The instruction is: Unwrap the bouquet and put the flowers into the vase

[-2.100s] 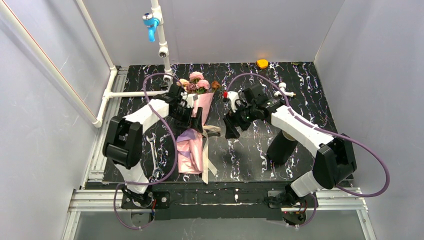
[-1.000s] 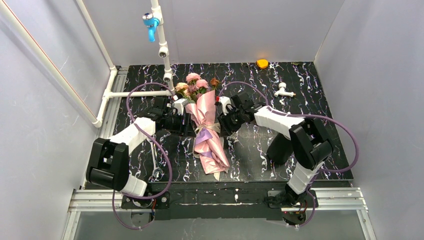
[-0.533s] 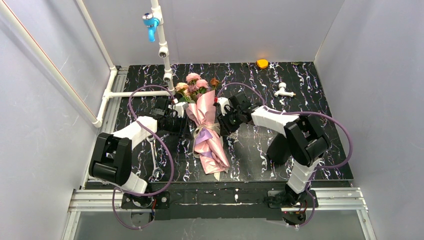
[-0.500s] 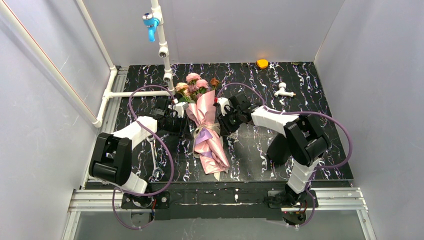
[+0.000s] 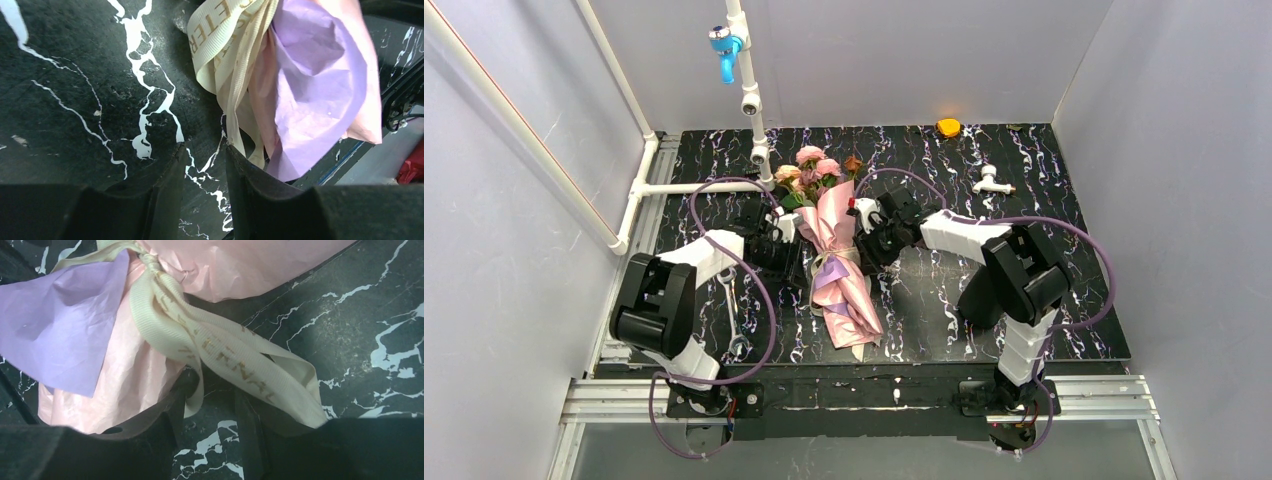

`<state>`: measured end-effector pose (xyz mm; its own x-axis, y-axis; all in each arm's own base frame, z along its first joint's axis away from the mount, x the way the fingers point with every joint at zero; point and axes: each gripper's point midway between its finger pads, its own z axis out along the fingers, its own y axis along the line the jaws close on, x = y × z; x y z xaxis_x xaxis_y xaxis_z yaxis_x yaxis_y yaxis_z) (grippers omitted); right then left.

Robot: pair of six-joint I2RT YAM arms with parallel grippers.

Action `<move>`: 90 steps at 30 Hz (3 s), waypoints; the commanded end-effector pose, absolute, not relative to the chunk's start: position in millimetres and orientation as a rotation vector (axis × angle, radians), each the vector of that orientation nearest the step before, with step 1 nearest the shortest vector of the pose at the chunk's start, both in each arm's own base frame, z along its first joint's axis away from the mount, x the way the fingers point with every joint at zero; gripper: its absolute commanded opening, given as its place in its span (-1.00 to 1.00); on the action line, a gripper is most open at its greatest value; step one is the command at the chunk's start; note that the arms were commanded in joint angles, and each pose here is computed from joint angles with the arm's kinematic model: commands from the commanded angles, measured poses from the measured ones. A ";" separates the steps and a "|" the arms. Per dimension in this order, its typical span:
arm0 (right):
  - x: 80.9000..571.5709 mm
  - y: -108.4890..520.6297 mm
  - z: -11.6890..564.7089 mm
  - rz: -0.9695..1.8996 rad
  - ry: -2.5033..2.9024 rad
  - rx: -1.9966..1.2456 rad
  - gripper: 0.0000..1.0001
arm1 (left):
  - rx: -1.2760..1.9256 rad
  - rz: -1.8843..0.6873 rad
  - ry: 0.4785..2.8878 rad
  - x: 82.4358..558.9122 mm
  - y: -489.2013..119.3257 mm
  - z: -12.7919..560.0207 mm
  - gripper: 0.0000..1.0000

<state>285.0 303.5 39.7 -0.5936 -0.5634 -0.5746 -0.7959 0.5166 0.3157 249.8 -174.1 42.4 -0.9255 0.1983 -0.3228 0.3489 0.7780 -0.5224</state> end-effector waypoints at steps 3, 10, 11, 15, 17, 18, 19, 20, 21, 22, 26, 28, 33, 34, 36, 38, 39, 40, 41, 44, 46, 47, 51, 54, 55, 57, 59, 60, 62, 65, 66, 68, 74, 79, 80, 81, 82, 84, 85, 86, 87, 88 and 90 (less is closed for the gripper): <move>295.6 314.8 45.8 0.798 2.308 -1.158 -0.14 | 0.504 -0.888 2.750 246.7 -184.3 42.7 -0.26; 290.1 314.6 46.8 0.822 2.315 -1.155 -0.84 | 0.530 -0.958 2.744 244.2 -194.2 43.2 -0.07; 290.2 314.6 47.3 0.822 2.313 -1.156 -0.96 | 0.530 -0.976 2.738 243.8 -195.9 44.9 -0.05; 291.9 315.4 50.7 0.818 2.306 -1.154 -0.97 | 0.553 -1.028 2.708 239.8 -199.2 56.5 0.02; 292.1 314.7 51.2 0.813 2.307 -1.151 -0.97 | 0.584 -1.046 2.677 237.6 -200.3 64.0 0.05; 291.6 314.5 51.1 0.814 2.308 -1.151 -0.97 | 0.593 -1.050 2.667 236.6 -200.5 65.6 0.08; 291.2 314.2 50.8 0.814 2.309 -1.153 -0.97 | 0.592 -1.044 2.666 236.6 -200.1 64.9 0.10; 290.3 313.9 50.7 0.816 2.310 -1.155 -0.97 | 0.582 -1.026 2.677 238.1 -198.9 61.9 0.13; 290.1 313.6 51.1 0.815 2.310 -1.156 -0.97 | 0.566 -0.997 2.705 239.7 -196.2 55.6 0.13; 289.6 312.7 50.6 0.812 2.313 -1.157 -0.97 | 0.554 -0.971 2.733 242.4 -194.5 49.3 0.13; 287.5 308.8 50.2 0.807 2.322 -1.168 -0.97 | 0.503 -0.894 2.827 251.6 -189.9 28.1 0.02; 288.5 307.3 50.3 0.803 2.323 -1.167 -0.97 | 0.506 -0.868 2.845 253.8 -189.3 22.4 -0.06; 295.7 303.4 55.4 0.774 2.313 -1.175 -0.97 | 0.536 -0.814 2.871 254.9 -184.5 28.0 -0.52; 297.5 302.0 57.3 0.766 2.315 -1.177 -0.97 | 0.543 -0.811 2.869 253.7 -183.1 33.8 -0.66; 301.1 299.5 62.4 0.756 2.316 -1.171 -0.97 | 0.557 -0.803 2.841 253.1 -179.9 48.2 -0.96; 302.6 296.7 68.5 0.750 2.323 -1.169 -0.97 | 0.559 -0.756 2.816 252.6 -173.5 61.4 -1.00; 303.4 295.6 71.9 0.747 2.323 -1.167 -0.97 | 0.575 -0.726 2.791 254.5 -169.5 68.1 -1.00; 304.5 294.3 75.7 0.744 2.321 -1.166 -0.97 | 0.599 -0.688 2.766 255.8 -165.2 74.6 -1.00; 305.0 293.0 78.8 0.743 2.320 -1.165 -0.97 | 0.608 -0.654 2.744 257.9 -161.5 80.3 -1.00; 306.9 288.0 86.9 0.732 2.314 -1.159 -0.97 | 0.635 -0.604 2.686 261.8 -156.1 96.5 -1.00; 306.1 283.9 88.5 0.723 2.317 -1.163 -0.97 | 0.648 -0.603 2.658 263.2 -156.7 105.2 -1.00; 305.3 281.4 88.7 0.716 2.320 -1.168 -0.97 | 0.657 -0.598 2.645 264.0 -156.3 109.3 -1.00; 302.0 268.6 81.6 0.663 2.345 -1.191 -0.97 | 0.688 -0.489 2.639 269.6 -143.5 106.6 -1.00; 298.7 263.1 74.2 0.643 2.358 -1.213 -0.97 | 0.714 -0.424 2.658 270.1 -134.3 95.3 -1.00; 297.0 262.8 72.0 0.647 2.363 -1.221 -0.97 | 0.740 -0.425 2.655 268.6 -133.6 92.2 -1.00; 293.7 262.8 69.0 0.662 2.364 -1.239 -0.97 | 0.818 -0.473 2.614 263.0 -138.2 89.5 -1.00; 290.3 262.9 64.7 0.678 2.373 -1.245 -0.97 | 0.883 -0.527 2.545 259.8 -145.1 91.7 -1.00; 289.0 262.7 62.6 0.684 2.379 -1.247 -0.97 | 0.902 -0.528 2.524 259.5 -145.9 92.3 -1.00; 288.4 262.9 60.5 0.687 2.380 -1.248 -0.97 | 0.959 -0.561 2.497 255.8 -149.6 93.1 -1.00; 289.2 261.9 57.2 0.678 2.385 -1.250 -0.97 | 1.166 -0.747 2.347 236.5 -167.4 103.4 -1.00; 288.9 261.4 55.8 0.675 2.388 -1.254 -0.97 | 1.202 -0.810 2.299 230.4 -173.7 108.4 -0.94; 288.8 260.1 53.9 0.666 2.392 -1.261 -0.97 | 1.286 -0.897 2.197 221.1 -181.7 117.6 -0.68; 285.8 257.5 47.8 0.664 2.407 -1.278 -0.97 | 1.269 -0.806 2.134 257.6 -177.7 113.7 -0.36; 284.8 257.8 44.9 0.671 2.411 -1.284 -0.97 | 1.382 -0.678 1.988 286.8 -176.6 94.3 -0.26; 284.0 257.6 44.2 0.674 2.411 -1.288 -0.97 | 1.403 -0.677 1.961 290.1 -178.6 92.0 -0.21; 283.0 257.5 43.5 0.677 2.415 -1.288 -0.97 | 1.427 -0.686 1.937 292.7 -181.1 89.9 -0.18; 281.9 257.0 42.4 0.681 2.419 -1.289 -0.97 | 1.448 -0.696 1.927 294.4 -183.5 86.4 -0.14; 279.8 257.7 42.3 0.698 2.419 -1.290 -0.97 | 1.497 -0.702 1.918 296.8 -187.3 78.6 -0.10; 279.0 258.0 42.3 0.704 2.420 -1.289 -0.97 | 1.523 -0.695 1.914 297.7 -188.8 74.1 -0.08; 278.2 258.4 41.9 0.711 2.421 -1.289 -0.97 | 1.549 -0.685 1.911 298.7 -189.7 69.6 -0.07; 277.5 258.7 41.9 0.716 2.422 -1.288 -0.97 | 1.573 -0.675 1.905 299.5 -190.6 65.8 -0.03; 276.5 258.9 41.1 0.723 2.424 -1.289 -0.97 | 1.590 -0.670 1.910 299.5 -191.5 61.1 -0.02; 275.2 259.8 40.1 0.735 2.424 -1.290 -0.97 | 1.624 -0.669 1.910 298.9 -193.9 53.8 0.00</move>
